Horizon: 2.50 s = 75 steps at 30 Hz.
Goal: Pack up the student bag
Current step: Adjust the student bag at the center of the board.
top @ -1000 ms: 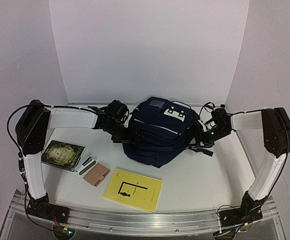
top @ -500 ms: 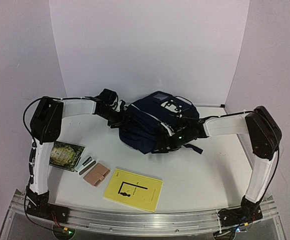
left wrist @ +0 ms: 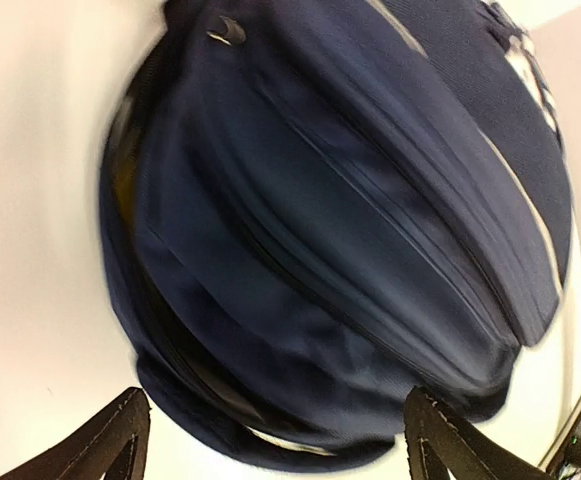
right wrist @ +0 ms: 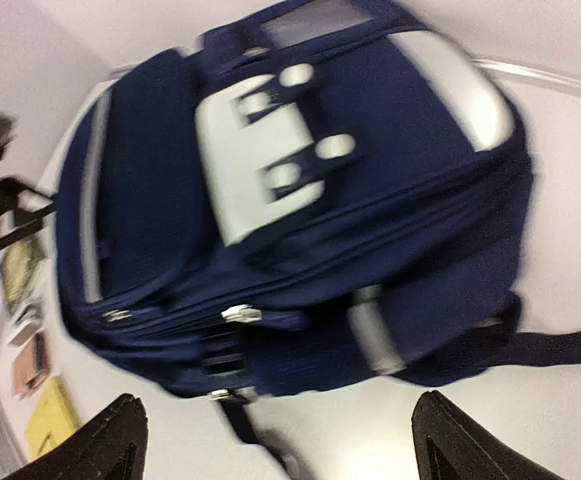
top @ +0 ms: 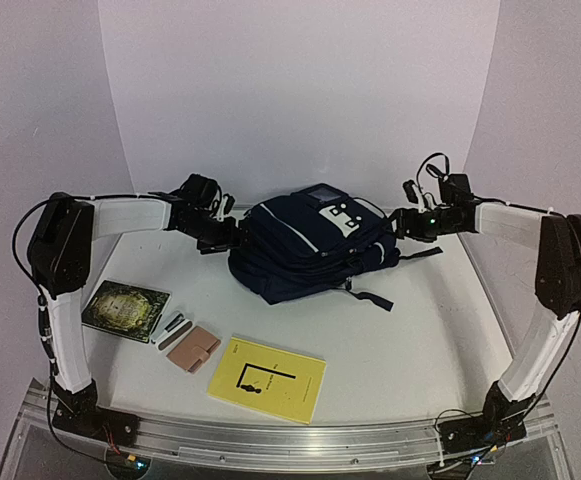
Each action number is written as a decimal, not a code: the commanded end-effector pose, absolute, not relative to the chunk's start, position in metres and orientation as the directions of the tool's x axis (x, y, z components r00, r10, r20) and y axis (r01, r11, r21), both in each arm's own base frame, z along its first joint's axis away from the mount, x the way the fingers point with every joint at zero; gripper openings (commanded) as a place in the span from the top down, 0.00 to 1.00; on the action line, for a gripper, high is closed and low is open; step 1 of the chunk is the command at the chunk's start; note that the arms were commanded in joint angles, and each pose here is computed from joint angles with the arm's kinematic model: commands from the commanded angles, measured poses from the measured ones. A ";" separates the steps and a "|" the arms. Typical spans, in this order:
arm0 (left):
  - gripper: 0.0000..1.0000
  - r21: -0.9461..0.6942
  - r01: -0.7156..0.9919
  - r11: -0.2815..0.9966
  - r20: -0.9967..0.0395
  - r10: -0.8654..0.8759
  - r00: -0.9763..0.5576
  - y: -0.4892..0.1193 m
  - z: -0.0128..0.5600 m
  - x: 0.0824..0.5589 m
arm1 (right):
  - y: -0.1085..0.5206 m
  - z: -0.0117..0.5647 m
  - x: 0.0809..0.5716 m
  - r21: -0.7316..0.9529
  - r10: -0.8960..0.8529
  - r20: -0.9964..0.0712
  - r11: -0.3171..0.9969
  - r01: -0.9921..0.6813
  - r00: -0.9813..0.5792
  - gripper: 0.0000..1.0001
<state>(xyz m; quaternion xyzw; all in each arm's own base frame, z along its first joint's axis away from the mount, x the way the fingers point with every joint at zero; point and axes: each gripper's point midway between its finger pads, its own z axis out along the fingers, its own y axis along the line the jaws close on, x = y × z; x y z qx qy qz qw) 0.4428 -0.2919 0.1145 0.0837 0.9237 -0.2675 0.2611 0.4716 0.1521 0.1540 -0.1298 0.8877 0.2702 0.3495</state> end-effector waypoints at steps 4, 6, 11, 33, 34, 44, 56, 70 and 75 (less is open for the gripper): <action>0.12 -0.461 0.298 0.836 -0.542 0.001 -0.841 -0.297 0.112 0.407 | 0.129 0.092 0.535 0.279 -0.072 -0.645 0.905 -0.322 -0.761 0.05; 0.13 -0.476 0.303 0.826 -0.514 0.018 -0.857 -0.306 0.098 0.394 | 0.133 0.078 0.547 0.348 -0.020 -0.615 0.890 -0.295 -0.788 0.07; 0.20 -0.539 0.282 0.793 -0.458 0.005 -0.889 -0.322 0.072 0.384 | 0.157 0.063 0.539 0.510 0.031 -0.541 0.806 -0.299 -0.841 0.35; 0.23 -0.325 0.365 0.872 -0.661 0.067 -0.748 -0.349 0.110 0.384 | 0.166 0.114 0.397 0.773 0.297 -0.395 0.619 -0.139 -0.869 1.00; 0.23 -0.317 0.370 0.873 -0.668 0.071 -0.741 -0.355 0.111 0.371 | 0.166 0.114 0.397 0.774 0.309 -0.391 0.619 -0.129 -0.867 1.00; 0.25 -0.290 0.454 0.843 -0.719 0.121 -0.684 -0.435 0.098 0.303 | 0.164 0.108 0.397 0.782 0.393 -0.363 0.621 -0.048 -0.845 1.00; 0.37 -0.328 0.456 0.827 -0.730 0.085 -0.678 -0.514 0.072 0.293 | 0.161 0.108 0.398 0.791 0.445 -0.334 0.611 0.009 -0.831 1.00; 0.32 -0.292 0.365 0.884 -0.849 -0.065 -0.524 -0.513 0.118 0.235 | 0.162 0.105 0.400 0.799 0.487 -0.296 0.598 0.066 -0.822 1.00; 0.26 -0.305 0.331 0.893 -0.839 -0.088 -0.537 -0.514 0.111 0.229 | 0.161 0.108 0.402 0.813 0.532 -0.255 0.571 0.119 -0.807 1.00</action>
